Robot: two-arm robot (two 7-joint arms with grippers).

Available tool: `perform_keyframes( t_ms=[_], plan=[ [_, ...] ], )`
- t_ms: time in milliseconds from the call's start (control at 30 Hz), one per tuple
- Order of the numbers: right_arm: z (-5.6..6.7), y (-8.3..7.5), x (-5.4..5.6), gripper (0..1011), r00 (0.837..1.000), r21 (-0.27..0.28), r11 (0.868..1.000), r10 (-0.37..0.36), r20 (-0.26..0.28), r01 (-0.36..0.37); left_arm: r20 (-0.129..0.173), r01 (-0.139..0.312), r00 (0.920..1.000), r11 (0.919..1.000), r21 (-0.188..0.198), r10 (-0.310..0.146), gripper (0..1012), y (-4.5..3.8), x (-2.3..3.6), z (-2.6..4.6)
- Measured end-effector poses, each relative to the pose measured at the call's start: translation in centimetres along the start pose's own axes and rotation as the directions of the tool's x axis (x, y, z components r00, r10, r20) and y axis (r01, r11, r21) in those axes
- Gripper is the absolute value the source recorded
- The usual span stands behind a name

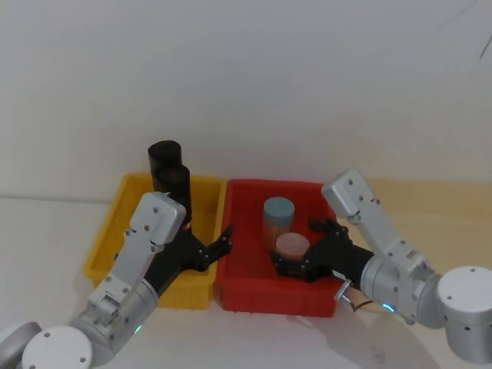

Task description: Pick up the garbage bag with the one hand and transfer it to the other hand.

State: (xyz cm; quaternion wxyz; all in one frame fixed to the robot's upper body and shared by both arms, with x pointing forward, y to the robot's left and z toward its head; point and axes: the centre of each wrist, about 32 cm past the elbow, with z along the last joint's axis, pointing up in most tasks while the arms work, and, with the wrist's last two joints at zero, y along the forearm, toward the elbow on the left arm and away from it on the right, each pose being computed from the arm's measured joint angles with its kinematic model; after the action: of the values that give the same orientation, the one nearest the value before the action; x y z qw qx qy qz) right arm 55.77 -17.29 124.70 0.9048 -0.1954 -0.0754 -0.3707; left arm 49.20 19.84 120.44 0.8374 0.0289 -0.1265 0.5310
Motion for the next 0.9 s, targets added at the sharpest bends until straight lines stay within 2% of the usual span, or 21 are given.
perform_keyframes(
  t_ms=[467,900],
  plan=[
    [-0.2,1.4,0.6,993,1.0,-0.034,0.999,0.017,-0.003,-0.018,0.0,0.0,1.0,1.0,0.0,0.0,1001,0.0,0.0,0.0],
    [-0.3,2.0,0.8,691,1.0,-0.046,0.998,0.03,-0.004,-0.03,0.0,0.0,1.0,1.0,0.0,0.0,1002,0.0,0.0,0.0]
  ],
)
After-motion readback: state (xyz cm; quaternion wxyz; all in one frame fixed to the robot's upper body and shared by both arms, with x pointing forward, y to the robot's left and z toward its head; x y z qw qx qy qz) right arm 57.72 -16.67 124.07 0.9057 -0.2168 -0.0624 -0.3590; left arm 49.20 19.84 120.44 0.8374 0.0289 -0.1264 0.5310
